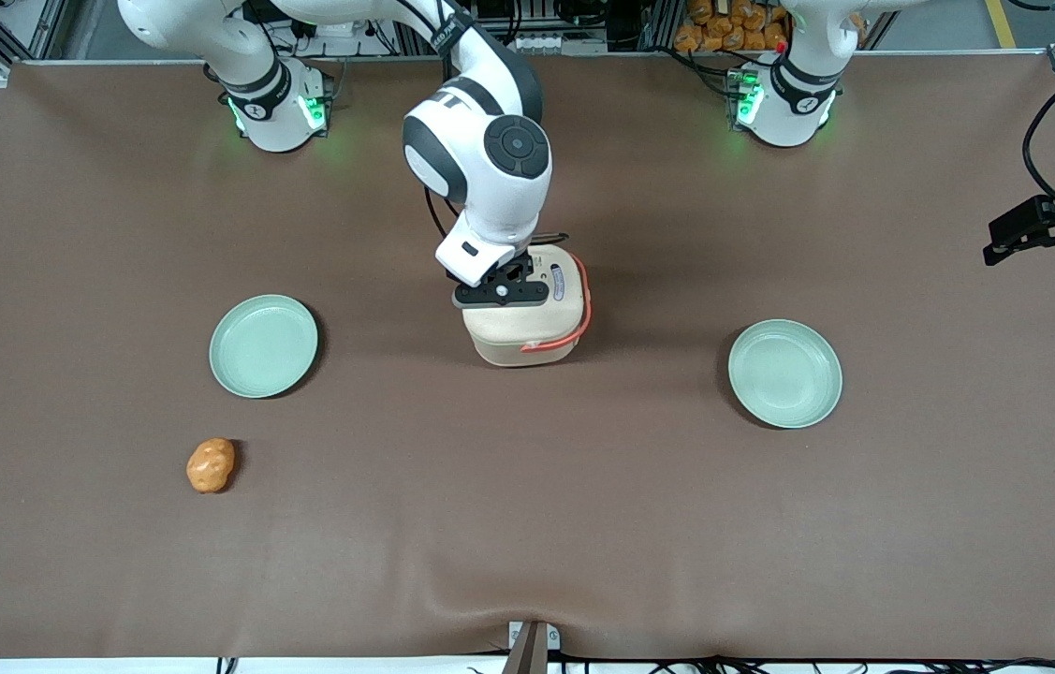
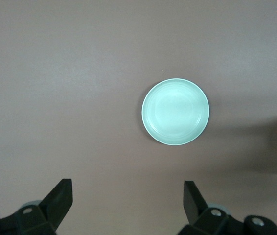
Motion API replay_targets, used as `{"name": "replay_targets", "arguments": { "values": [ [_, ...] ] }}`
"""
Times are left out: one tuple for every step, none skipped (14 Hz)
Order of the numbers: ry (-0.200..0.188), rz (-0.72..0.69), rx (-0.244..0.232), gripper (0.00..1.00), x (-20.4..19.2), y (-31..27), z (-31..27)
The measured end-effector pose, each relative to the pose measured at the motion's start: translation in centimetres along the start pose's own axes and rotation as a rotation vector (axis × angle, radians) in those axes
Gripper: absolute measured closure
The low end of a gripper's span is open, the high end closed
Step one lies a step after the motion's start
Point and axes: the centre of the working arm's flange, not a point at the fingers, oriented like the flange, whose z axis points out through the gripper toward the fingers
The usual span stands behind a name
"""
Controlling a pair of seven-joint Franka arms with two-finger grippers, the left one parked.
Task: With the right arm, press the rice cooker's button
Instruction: 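Lower the closed right gripper onto the green lid button and press, then lift the right gripper away as the lid springs open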
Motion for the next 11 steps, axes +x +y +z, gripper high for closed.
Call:
{"name": "replay_targets", "arguments": {
  "values": [
    [-0.002,0.001,-0.001,0.99,0.0,0.0,-0.1],
    [-0.006,0.003,-0.004,0.99,0.0,0.2,-0.5],
    [-0.008,0.008,-0.005,0.99,0.1,0.5,-1.5],
    [-0.011,0.016,-0.003,0.99,0.1,1.1,-3.1],
    [-0.016,0.029,0.002,0.96,0.0,2.1,-5.3],
    [-0.021,0.046,0.011,0.96,0.0,3.5,-7.9],
    [-0.022,0.067,0.022,0.89,0.0,5.3,-10.6],
    [-0.022,0.087,0.031,0.81,0.0,7.2,-13.0],
    [-0.021,0.111,0.039,0.69,0.0,9.3,-15.3],
    [-0.021,0.138,0.048,0.60,0.0,11.5,-17.2],
    [-0.025,0.167,0.053,0.48,0.1,13.9,-19.0]
  ]
}}
